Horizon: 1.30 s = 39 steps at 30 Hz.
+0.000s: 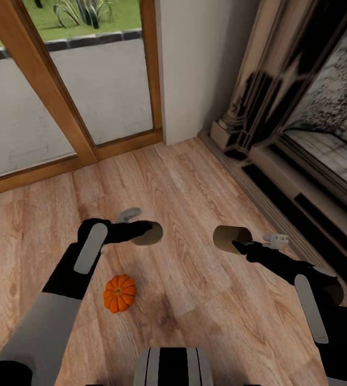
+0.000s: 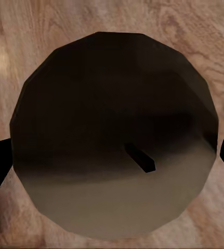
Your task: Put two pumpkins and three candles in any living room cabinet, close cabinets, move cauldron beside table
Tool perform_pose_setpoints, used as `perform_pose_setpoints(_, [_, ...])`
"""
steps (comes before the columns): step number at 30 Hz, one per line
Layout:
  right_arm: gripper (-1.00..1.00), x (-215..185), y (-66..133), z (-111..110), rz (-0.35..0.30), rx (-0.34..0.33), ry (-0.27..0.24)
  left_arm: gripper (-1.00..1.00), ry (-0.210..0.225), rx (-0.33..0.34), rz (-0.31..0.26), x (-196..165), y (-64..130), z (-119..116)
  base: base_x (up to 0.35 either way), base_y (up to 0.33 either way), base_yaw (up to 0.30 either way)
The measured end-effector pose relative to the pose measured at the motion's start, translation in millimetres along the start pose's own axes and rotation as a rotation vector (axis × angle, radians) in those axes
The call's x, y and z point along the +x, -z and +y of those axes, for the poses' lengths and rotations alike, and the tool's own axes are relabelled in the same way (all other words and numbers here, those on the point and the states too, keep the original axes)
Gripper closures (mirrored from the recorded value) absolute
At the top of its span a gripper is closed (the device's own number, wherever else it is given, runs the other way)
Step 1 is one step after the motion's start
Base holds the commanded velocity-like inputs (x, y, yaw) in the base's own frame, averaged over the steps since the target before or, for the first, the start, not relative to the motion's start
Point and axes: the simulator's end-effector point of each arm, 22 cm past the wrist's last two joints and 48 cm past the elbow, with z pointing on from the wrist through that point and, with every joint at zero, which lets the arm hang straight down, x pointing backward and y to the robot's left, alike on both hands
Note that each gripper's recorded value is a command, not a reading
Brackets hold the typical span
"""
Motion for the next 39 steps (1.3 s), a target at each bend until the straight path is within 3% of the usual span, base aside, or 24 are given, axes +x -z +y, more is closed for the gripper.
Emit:
perform_pose_setpoints(2, [1.00, -3.0, 3.5, 18.0, -0.005, -0.077, -0.002, 1.00, 0.058, 0.101, -0.022, 8.2, 25.1, -15.5, 0.000, 0.000, 0.000])
perform_pose_setpoints(5, [1.00, -9.6, 10.0, 36.4, -0.017, -0.156, 0.005, 1.00, 0.092, 0.163, -0.045, 19.1, 49.8, -22.6, 0.000, 0.000, 0.000])
perform_pose_setpoints(11, [1.00, -16.8, 21.5, 50.0, -0.029, -0.208, 0.014, 1.00, 0.130, 0.201, -0.067, 36.3, 72.4, -25.9, 0.000, 0.000, 0.000])
perform_pose_setpoints(13, [1.00, -16.5, 27.1, 43.9, -0.024, -0.196, 0.018, 1.00, 0.143, 0.204, -0.089, 35.4, 76.4, -27.4, 0.000, 0.000, 0.000])
perform_pose_setpoints(18, [1.00, -19.4, 54.9, -1.6, -0.021, -0.106, 0.030, 1.00, 0.165, 0.207, -0.122, 37.8, 85.7, -29.3, 0.000, 0.000, 0.000])
perform_pose_setpoints(21, [1.00, -26.9, 68.0, -9.0, -0.036, -0.102, 0.025, 1.00, 0.170, 0.236, -0.125, 41.5, 91.2, -42.9, 0.000, 0.000, 0.000])
perform_pose_setpoints(28, [1.00, -43.8, 81.8, 3.4, -0.078, -0.127, 0.034, 1.00, 0.161, 0.266, -0.126, 52.4, 103.0, -64.0, 0.000, 0.000, 0.000])
perform_pose_setpoints(39, [1.00, -67.8, 100.9, 24.4, -0.128, -0.154, 0.070, 1.00, 0.153, 0.302, -0.185, 52.6, 125.3, -90.7, 0.000, 0.000, 0.000])
